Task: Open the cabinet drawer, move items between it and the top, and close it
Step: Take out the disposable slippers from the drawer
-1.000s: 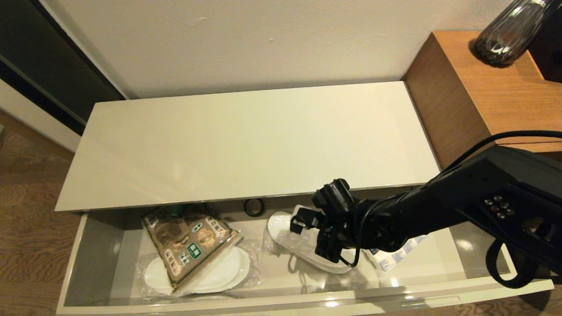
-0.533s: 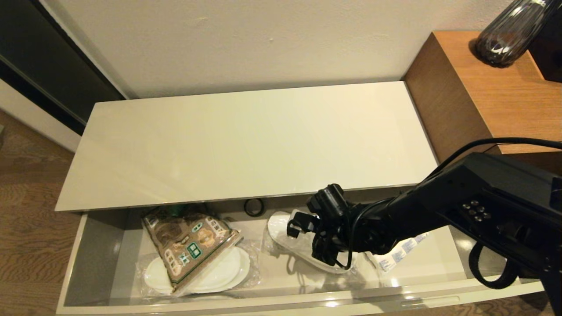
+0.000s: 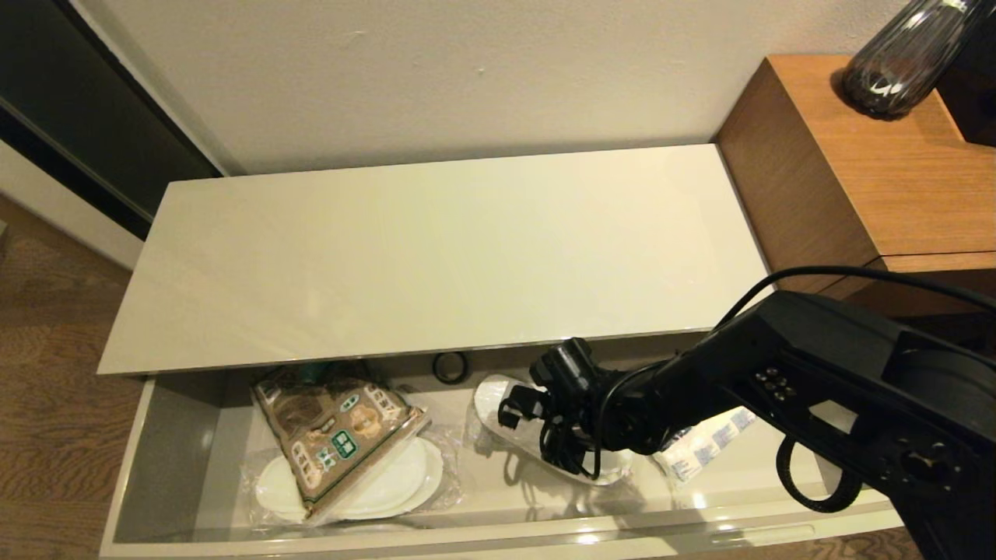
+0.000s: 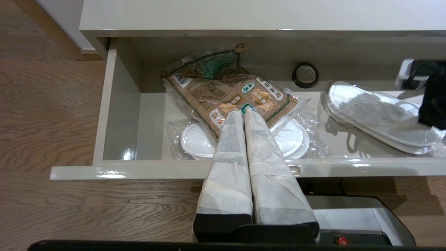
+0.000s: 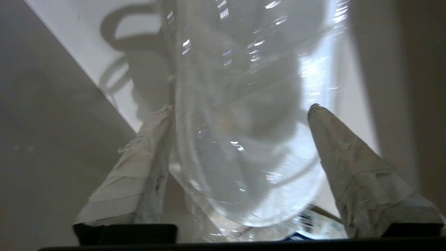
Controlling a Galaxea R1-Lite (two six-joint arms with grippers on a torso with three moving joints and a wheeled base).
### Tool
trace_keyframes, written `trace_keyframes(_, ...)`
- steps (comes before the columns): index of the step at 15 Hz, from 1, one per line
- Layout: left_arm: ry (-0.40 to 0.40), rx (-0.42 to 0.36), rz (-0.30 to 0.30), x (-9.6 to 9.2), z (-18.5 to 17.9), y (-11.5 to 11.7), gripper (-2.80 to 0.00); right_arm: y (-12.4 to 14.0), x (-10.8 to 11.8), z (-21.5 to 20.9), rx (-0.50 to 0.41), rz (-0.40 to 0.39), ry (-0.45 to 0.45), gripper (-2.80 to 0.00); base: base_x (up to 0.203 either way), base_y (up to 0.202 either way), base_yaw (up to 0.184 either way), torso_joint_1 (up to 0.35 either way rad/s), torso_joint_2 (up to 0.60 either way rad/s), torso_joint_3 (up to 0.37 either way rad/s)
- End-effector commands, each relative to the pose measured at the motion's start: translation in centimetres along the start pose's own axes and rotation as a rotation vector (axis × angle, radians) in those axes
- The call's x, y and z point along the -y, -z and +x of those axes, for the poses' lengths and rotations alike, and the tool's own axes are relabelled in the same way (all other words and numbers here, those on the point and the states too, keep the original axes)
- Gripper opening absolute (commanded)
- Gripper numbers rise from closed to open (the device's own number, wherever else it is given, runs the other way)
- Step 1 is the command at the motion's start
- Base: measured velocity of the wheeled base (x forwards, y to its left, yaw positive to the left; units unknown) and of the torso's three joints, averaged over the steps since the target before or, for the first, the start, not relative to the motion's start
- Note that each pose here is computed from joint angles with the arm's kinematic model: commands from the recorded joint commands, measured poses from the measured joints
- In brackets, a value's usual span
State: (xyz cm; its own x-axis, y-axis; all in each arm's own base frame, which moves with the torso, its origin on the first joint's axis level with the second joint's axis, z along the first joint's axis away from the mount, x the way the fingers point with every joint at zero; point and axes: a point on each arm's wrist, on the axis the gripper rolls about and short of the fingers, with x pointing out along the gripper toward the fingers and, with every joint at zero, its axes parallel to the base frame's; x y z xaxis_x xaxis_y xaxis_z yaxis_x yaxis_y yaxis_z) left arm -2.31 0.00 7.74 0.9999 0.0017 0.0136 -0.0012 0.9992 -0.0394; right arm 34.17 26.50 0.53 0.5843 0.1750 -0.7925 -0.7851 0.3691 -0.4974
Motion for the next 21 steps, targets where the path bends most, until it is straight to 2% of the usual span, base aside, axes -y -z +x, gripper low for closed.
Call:
trace_keyframes(1,-0.001,-0.001,-0.001,0.0,0.0,0.0,-2.80,0.6,-0.9,1.2,-0.030,-0.012,-0.021,0.00,0.000,0.000,0.000,0.000,0.00,0.000)
trace_keyframes(5,0.000,-0.001,-0.001,0.0,0.0,0.0,-2.80,1.0,-2.0,2.3,-0.067,-0.024,-0.013,0.00,0.000,0.000,0.000,0.000,0.00,0.000)
trace_keyframes(9,0.000,-0.001,-0.001,0.0,0.0,0.0,-2.80,0.9,-3.5,3.4,-0.040,-0.046,0.002,0.00,0.000,0.000,0.000,0.000,0.00,0.000)
trace_keyframes(12,0.000,-0.001,-0.001,0.0,0.0,0.0,-2.80,0.6,-3.3,3.4,-0.026,-0.117,0.009,0.00,0.000,0.000,0.000,0.000,0.00,0.000)
trace_keyframes(21,0.000,-0.001,-0.001,0.0,0.0,0.0,-2.80,0.1,-2.8,2.2,0.004,-0.182,-0.011,0.00,0.000,0.000,0.000,0.000,0.00,0.000)
